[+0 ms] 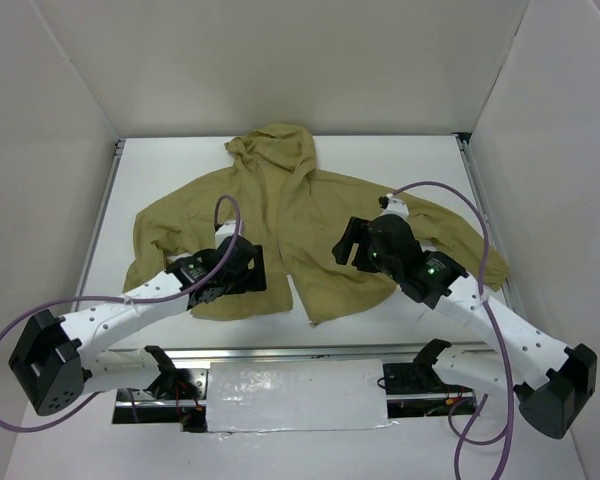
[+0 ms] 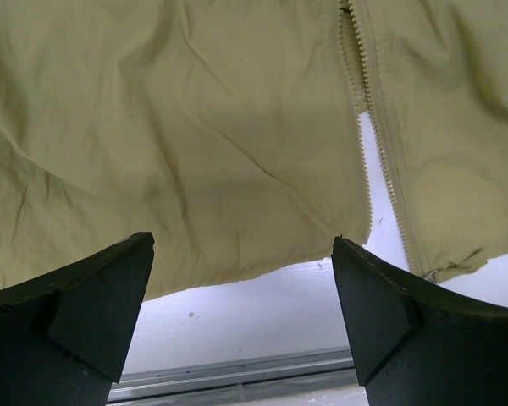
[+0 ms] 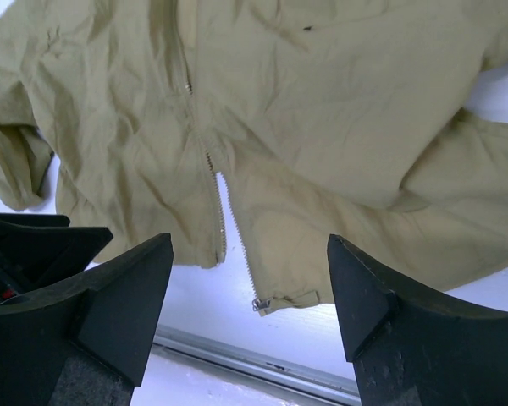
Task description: Zip up the jacket
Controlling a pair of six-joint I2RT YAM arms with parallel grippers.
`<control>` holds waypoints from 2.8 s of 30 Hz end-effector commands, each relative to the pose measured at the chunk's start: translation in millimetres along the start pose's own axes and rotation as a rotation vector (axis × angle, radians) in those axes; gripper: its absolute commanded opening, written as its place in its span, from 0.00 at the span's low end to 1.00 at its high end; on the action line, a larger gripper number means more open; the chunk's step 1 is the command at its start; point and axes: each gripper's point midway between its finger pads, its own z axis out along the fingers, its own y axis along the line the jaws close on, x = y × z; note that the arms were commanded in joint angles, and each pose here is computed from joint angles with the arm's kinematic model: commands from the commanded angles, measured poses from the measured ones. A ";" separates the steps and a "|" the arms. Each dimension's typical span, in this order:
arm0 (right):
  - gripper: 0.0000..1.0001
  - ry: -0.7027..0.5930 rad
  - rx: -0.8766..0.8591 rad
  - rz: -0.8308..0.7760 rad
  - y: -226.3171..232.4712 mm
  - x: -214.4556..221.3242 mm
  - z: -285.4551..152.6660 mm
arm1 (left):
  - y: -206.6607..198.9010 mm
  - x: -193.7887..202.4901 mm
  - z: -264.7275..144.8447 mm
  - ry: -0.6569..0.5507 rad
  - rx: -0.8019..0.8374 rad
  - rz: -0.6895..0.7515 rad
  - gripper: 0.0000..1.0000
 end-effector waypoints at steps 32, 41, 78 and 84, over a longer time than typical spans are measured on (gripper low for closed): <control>0.84 -0.103 0.074 -0.035 -28.2 -30.1 -42.5 | -56.8 31.5 29.3 0.072 -0.125 -0.114 0.99; 0.84 -0.134 0.114 -0.044 -38.0 -35.3 -47.8 | -63.3 51.0 44.0 0.114 -0.149 -0.161 0.84; 0.85 -0.137 0.080 -0.059 -34.1 -32.6 -42.3 | -49.3 88.9 59.8 0.198 -0.205 -0.099 0.17; 0.85 -0.051 -0.034 -0.077 -18.4 -8.7 -29.2 | -77.7 61.2 37.6 0.125 -0.007 -0.142 0.00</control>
